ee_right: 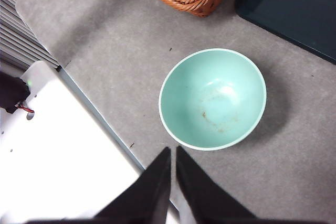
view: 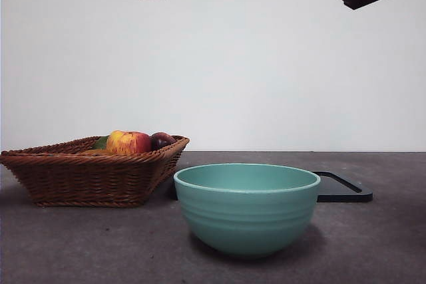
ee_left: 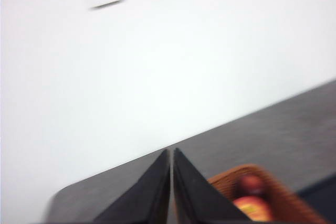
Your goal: Pick up the wifruite, put it on the bowl, pick up the plate, put it on desk
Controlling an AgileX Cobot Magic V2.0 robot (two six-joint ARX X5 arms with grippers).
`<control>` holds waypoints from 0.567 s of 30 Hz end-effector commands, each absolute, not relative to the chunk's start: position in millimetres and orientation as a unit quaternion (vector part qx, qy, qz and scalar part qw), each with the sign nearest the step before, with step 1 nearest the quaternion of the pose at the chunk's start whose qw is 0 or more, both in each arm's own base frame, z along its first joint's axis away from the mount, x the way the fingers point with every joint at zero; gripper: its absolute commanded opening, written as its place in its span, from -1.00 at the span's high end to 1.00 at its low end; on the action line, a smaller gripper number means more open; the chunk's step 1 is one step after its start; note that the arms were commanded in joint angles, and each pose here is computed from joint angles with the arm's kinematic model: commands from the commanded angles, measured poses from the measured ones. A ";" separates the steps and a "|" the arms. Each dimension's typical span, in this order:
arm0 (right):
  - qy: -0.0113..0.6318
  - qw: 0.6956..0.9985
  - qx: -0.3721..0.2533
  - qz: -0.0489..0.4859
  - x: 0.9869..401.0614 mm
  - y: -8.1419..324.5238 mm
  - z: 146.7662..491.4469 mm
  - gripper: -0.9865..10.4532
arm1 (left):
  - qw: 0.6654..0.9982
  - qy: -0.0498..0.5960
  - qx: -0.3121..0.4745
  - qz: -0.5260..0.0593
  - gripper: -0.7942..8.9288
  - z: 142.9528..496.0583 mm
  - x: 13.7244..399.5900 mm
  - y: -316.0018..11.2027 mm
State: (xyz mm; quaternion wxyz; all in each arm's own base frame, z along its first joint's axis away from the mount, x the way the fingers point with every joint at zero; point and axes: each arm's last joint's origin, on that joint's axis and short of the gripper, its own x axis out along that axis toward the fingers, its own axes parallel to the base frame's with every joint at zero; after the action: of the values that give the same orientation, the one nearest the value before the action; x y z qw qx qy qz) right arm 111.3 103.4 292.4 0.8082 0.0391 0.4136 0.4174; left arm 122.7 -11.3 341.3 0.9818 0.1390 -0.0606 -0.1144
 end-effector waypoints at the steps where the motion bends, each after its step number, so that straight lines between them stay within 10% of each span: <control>1: 0.404 0.810 0.035 0.425 111.8 105.6 296.8 0.82 | 0.987 -0.061 0.135 -0.061 0.82 318.0 117.8 -6.0; 17: 0.404 0.810 0.035 0.425 111.9 105.7 296.8 0.82 | 0.996 0.011 0.090 0.025 0.82 198.4 96.3 6.2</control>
State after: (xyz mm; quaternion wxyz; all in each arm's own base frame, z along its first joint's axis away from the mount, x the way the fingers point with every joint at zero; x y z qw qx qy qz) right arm 111.4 103.4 292.4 0.8083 0.0391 0.4134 0.4175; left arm 96.7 5.7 198.8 0.9950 0.0969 0.0162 0.0201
